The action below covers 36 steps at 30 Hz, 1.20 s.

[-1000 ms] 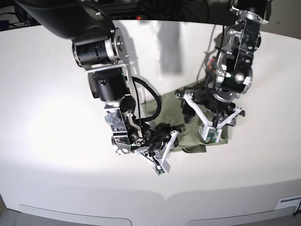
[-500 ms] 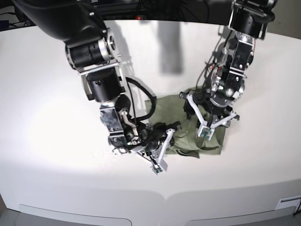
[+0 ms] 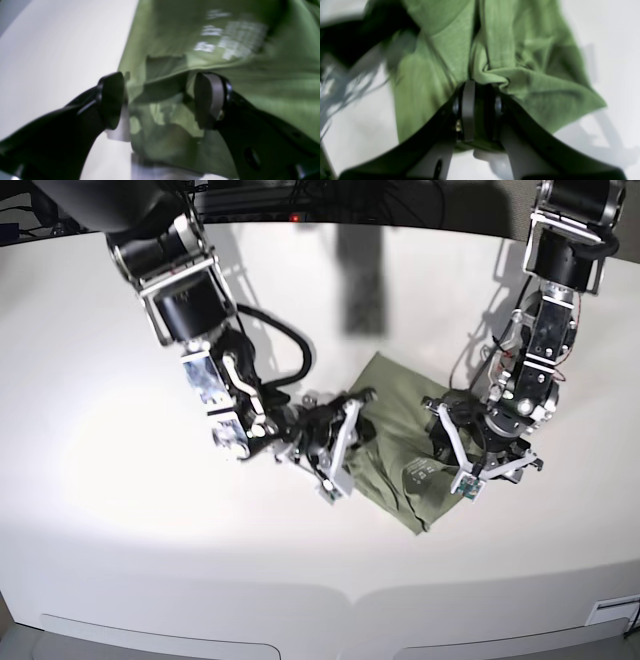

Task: Fold the T-shirt properly
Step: 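Press the folded bundle flat with both grippers, then grip the bundle edges with both grippers and square the folded shirt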

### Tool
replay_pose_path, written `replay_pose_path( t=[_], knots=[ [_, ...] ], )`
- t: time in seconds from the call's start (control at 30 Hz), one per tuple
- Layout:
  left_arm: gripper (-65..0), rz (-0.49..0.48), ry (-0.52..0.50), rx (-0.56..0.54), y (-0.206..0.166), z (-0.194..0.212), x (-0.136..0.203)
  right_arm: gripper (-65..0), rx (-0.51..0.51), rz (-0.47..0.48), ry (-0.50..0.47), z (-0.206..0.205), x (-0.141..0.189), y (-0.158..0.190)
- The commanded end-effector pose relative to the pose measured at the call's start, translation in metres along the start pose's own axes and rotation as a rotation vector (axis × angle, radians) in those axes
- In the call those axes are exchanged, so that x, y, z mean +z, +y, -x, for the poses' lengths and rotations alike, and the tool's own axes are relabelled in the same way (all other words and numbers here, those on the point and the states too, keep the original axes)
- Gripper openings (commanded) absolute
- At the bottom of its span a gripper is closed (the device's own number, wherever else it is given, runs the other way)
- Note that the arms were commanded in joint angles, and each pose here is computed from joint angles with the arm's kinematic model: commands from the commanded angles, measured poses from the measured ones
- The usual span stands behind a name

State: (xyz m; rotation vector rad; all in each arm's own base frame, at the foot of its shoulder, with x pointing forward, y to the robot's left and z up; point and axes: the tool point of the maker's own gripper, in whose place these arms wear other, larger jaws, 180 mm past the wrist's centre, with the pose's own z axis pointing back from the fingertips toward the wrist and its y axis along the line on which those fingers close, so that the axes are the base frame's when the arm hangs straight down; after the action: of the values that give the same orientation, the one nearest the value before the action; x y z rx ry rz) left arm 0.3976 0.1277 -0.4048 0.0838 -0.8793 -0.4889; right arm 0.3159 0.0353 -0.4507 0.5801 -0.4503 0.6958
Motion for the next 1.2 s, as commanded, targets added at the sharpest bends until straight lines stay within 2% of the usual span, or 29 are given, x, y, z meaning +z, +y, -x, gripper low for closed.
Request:
replay_pose_path(
  t=[0.0,0.2,0.33,0.4,0.47,0.73,0.87,1.0,1.07,1.17],
  knots=[
    [-22.5,-0.044,-0.061,-0.006,0.017,-0.022,0.002,-55.4,0.025,0.004,0.135,0.034,0.001,0.005],
    [-22.5,-0.025,-0.085,0.025,0.014,-0.026,0.002,-55.4,0.051,-0.058,0.060,0.037,0.003,0.051],
    [-22.5,-0.018,-0.085,0.022,0.012,-0.026,0.002,-55.4,0.038,-0.047,0.027,0.026,0.004,0.054],
    [-22.5,-0.010,-0.093,0.018,0.011,-0.028,0.002,-55.4,0.002,-0.074,-0.019,0.012,0.005,0.062],
    [-22.5,0.005,-0.107,0.009,0.008,-0.030,0.002,-55.4,-0.026,-0.141,-0.065,-0.003,0.001,0.083],
    [-22.5,0.008,-0.107,0.001,0.008,-0.030,0.002,-55.4,0.018,-0.203,-0.131,-0.051,-0.016,0.138],
    [-22.5,0.003,-0.115,0.001,0.011,-0.035,0.002,-55.4,0.056,-0.170,-0.121,-0.054,-0.011,0.135],
    [-22.5,-0.003,-0.104,-0.003,0.014,-0.036,0.002,-55.4,0.124,-0.037,-0.039,-0.043,-0.006,0.109],
    [-22.5,-0.002,-0.107,-0.002,0.014,-0.036,0.002,-55.4,0.106,-0.009,-0.011,-0.037,-0.003,0.098],
    [-22.5,-0.002,-0.106,-0.002,0.014,-0.036,0.002,-55.4,0.054,-0.025,-0.030,-0.037,0.001,0.093]
  ],
)
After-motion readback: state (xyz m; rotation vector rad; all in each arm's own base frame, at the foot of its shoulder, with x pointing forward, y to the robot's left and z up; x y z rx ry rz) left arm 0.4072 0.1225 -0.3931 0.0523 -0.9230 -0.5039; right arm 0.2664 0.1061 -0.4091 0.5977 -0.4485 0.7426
